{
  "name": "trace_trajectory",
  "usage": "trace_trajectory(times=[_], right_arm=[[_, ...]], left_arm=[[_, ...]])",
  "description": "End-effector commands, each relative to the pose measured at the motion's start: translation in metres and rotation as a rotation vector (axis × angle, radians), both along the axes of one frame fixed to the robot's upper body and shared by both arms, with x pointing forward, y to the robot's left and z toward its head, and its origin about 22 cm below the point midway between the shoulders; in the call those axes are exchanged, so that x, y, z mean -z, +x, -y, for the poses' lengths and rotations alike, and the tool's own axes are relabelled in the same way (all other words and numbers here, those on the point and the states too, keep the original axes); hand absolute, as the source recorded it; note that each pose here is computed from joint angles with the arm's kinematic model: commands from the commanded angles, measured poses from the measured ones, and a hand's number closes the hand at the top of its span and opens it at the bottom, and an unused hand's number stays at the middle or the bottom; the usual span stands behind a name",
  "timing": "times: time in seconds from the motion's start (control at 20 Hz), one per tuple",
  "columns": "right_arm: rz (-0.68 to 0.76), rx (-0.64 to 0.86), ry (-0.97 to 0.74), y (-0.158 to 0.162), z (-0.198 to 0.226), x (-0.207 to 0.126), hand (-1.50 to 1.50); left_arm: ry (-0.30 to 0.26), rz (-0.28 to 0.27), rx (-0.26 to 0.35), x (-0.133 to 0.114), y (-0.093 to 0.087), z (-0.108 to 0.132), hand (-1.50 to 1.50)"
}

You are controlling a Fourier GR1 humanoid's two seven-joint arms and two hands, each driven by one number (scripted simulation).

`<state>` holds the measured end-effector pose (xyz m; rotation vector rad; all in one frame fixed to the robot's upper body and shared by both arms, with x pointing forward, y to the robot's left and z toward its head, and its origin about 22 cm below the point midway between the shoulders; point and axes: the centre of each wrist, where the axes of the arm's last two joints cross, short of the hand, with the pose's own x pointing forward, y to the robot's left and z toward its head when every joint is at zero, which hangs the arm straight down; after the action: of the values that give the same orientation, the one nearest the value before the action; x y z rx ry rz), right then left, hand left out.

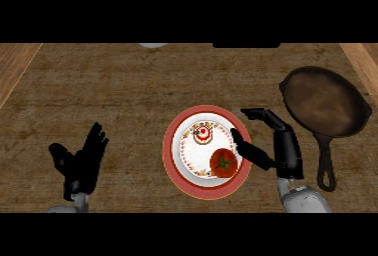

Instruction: Pick the cupcake from the plate and place it in the pan

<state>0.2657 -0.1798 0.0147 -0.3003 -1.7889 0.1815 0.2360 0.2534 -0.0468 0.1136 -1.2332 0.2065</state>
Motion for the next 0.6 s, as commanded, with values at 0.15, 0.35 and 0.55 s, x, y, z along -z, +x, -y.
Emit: trace_trajectory(times=[0.15, 0.35, 0.55], right_arm=[[0.063, 0.215, -0.162, -0.074, -0.078, 0.046, -1.5], [0.04, 0.301, -0.233, -0.075, -0.099, 0.042, -1.5], [-0.042, 0.36, -0.347, -0.04, -0.099, 0.015, -1.5]], left_arm=[[-0.071, -0.013, -0.031, -0.001, -0.008, 0.016, 0.0], [-0.049, -0.001, -0.017, -0.006, -0.012, -0.008, 0.0], [-0.059, -0.002, -0.024, 0.004, -0.015, 0.009, 0.0]])
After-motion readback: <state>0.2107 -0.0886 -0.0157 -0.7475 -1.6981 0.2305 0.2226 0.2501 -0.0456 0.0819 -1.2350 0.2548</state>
